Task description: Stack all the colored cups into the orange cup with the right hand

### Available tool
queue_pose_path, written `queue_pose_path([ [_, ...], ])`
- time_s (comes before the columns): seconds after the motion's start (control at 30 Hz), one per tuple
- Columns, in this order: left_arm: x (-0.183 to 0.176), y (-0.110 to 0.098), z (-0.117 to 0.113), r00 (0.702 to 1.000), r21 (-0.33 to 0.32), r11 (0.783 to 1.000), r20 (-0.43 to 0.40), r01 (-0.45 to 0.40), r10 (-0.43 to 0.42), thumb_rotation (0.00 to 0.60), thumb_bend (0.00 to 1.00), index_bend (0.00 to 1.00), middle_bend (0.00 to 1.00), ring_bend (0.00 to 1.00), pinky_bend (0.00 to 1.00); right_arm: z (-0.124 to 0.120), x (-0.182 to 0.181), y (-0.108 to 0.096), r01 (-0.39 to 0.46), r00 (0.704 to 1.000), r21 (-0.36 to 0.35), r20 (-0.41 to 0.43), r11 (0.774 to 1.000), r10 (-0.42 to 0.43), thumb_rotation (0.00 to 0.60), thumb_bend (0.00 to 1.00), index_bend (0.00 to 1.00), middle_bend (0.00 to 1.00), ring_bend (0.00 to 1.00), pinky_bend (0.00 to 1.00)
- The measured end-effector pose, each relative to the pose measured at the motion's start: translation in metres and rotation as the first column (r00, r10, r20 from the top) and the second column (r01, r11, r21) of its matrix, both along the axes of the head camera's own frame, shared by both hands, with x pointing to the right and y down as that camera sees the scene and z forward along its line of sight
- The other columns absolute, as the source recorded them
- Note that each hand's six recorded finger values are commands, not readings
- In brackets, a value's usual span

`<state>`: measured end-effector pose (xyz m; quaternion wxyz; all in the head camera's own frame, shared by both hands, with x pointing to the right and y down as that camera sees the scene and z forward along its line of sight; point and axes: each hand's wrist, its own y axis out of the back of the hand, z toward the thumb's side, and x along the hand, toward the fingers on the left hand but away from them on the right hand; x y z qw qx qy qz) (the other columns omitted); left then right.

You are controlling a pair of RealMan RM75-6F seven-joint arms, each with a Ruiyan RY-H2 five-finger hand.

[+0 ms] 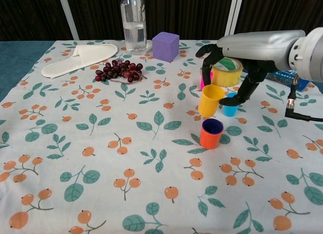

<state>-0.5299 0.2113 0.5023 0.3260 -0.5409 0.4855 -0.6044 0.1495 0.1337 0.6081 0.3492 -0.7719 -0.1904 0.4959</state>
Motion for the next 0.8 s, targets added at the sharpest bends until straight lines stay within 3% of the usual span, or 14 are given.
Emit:
queue_pose_path([
  [0.8, 0.000, 0.000, 0.001, 1.000, -0.004, 1.000, 0.004, 0.001, -0.001, 0.600, 0.12, 0.36, 0.97, 0.88, 0.78, 0.027, 0.018, 0.012, -0.036, 0.999, -0.066, 0.003, 0.997, 0.036, 0.600, 0.39, 0.48, 0.01, 0.15, 0.07],
])
